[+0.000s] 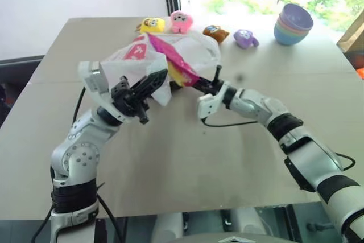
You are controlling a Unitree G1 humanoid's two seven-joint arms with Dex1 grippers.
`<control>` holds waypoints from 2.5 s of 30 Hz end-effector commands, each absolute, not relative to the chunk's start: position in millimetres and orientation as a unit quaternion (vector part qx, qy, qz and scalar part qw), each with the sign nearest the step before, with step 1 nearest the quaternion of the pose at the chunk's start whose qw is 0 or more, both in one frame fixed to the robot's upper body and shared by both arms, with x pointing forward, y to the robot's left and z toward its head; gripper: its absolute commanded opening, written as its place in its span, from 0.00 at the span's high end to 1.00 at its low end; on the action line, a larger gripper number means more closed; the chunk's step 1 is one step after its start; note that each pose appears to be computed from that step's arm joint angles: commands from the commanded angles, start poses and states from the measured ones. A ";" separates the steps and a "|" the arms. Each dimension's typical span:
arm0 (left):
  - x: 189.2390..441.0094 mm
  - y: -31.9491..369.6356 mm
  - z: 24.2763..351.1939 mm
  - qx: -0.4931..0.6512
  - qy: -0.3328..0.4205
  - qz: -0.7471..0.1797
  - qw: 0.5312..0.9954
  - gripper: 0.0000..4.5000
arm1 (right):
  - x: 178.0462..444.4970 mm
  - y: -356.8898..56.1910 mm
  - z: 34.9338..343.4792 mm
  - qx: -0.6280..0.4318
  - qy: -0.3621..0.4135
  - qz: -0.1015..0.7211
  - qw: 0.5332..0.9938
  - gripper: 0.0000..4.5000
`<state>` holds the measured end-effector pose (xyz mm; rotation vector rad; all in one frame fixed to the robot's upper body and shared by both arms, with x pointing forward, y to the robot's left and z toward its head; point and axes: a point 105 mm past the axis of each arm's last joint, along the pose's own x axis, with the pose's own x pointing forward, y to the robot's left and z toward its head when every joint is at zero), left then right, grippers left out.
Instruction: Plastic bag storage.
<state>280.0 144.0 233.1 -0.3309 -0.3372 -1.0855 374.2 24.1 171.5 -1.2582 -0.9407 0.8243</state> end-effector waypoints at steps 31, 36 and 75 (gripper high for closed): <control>306.0 269.7 278.3 -0.112 -0.324 -0.209 0.916 1.00 | 306.4 -131.3 198.3 -0.368 -0.088 0.538 0.753 0.01; 310.7 274.4 288.3 -0.122 -0.346 -0.194 0.910 1.00 | 318.1 -82.2 268.5 -0.241 -0.183 0.539 0.786 0.01; 324.0 270.8 273.7 -0.065 -0.358 -0.055 0.930 1.00 | 376.6 69.5 160.7 -0.438 -0.051 0.623 0.646 0.01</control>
